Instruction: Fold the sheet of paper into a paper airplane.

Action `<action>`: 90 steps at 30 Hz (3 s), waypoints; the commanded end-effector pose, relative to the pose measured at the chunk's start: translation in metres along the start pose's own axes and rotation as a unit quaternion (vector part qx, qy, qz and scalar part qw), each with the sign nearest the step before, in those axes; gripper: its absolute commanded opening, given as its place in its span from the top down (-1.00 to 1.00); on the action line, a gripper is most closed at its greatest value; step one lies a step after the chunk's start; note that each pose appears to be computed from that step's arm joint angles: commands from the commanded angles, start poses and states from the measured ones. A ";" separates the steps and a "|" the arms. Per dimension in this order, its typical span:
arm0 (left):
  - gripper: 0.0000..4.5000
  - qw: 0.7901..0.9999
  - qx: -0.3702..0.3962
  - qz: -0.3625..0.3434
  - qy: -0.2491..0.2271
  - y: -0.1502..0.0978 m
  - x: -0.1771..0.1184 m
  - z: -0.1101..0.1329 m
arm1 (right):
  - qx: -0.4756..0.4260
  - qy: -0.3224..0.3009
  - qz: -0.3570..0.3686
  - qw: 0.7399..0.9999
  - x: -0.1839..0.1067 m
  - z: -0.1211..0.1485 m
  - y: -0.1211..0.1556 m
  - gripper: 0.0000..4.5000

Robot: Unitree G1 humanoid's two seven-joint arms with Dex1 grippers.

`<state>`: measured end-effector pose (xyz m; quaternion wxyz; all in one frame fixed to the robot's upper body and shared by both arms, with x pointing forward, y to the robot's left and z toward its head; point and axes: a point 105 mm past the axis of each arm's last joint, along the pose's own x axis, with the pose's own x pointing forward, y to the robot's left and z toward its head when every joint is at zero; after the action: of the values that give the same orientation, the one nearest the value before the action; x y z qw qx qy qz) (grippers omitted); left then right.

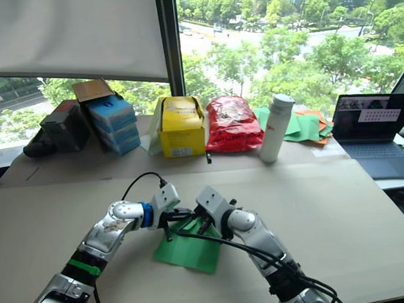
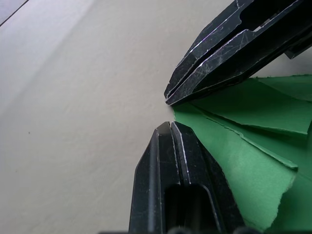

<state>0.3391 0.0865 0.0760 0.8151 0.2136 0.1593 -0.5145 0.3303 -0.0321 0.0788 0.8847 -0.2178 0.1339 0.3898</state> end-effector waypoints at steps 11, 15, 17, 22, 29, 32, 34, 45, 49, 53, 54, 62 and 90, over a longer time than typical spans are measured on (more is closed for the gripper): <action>0.99 0.999 -0.008 -0.020 0.024 -0.013 -0.009 -0.016 | 0.019 0.043 0.016 0.999 0.003 -0.022 0.010 1.00; 0.99 0.999 -0.001 -0.021 0.039 -0.014 -0.012 -0.020 | 0.020 0.041 0.018 0.999 0.004 -0.021 0.011 1.00; 0.99 0.998 -0.002 -0.023 0.052 -0.016 -0.016 -0.029 | 0.020 0.041 0.019 0.999 0.004 -0.021 0.011 1.00; 0.99 0.996 -0.003 -0.024 0.086 -0.021 -0.027 -0.052 | 0.021 0.042 0.019 0.999 0.003 -0.022 0.012 1.00; 0.99 0.994 -0.016 -0.019 0.104 -0.026 -0.044 -0.067 | 0.022 0.042 0.022 0.999 0.004 -0.022 0.014 1.00; 0.99 0.993 -0.024 -0.012 0.112 -0.028 -0.052 -0.074 | 0.022 0.042 0.023 0.999 0.004 -0.022 0.014 1.00; 0.99 0.993 -0.028 -0.007 0.118 -0.029 -0.059 -0.078 | 0.021 0.041 0.024 0.999 0.004 -0.022 0.014 1.00; 0.99 0.991 -0.034 0.007 0.133 -0.032 -0.081 -0.086 | 0.019 0.039 0.030 0.999 0.006 -0.021 0.015 1.00; 0.99 0.992 -0.024 0.026 0.122 -0.021 -0.086 -0.077 | 0.018 0.038 0.031 0.999 0.006 -0.020 0.015 1.00; 0.99 0.997 -0.019 0.048 0.063 -0.002 -0.091 -0.042 | 0.016 0.035 0.030 0.999 0.006 -0.019 0.014 1.00; 0.99 0.998 -0.019 0.052 0.040 0.003 -0.093 -0.030 | 0.016 0.034 0.030 0.999 0.005 -0.019 0.013 1.00; 0.99 0.998 -0.038 0.009 -0.046 0.003 -0.064 0.007 | 0.012 0.027 0.026 0.999 0.002 -0.014 0.009 1.00; 0.99 0.996 0.020 -0.071 0.049 -0.030 -0.016 -0.045 | 0.090 0.017 0.068 0.993 -0.099 -0.024 -0.008 1.00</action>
<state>0.3124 0.1027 0.0697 0.7774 0.2379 0.1428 -0.5646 0.2788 -0.1187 0.0820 0.8802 -0.1359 0.2281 0.3934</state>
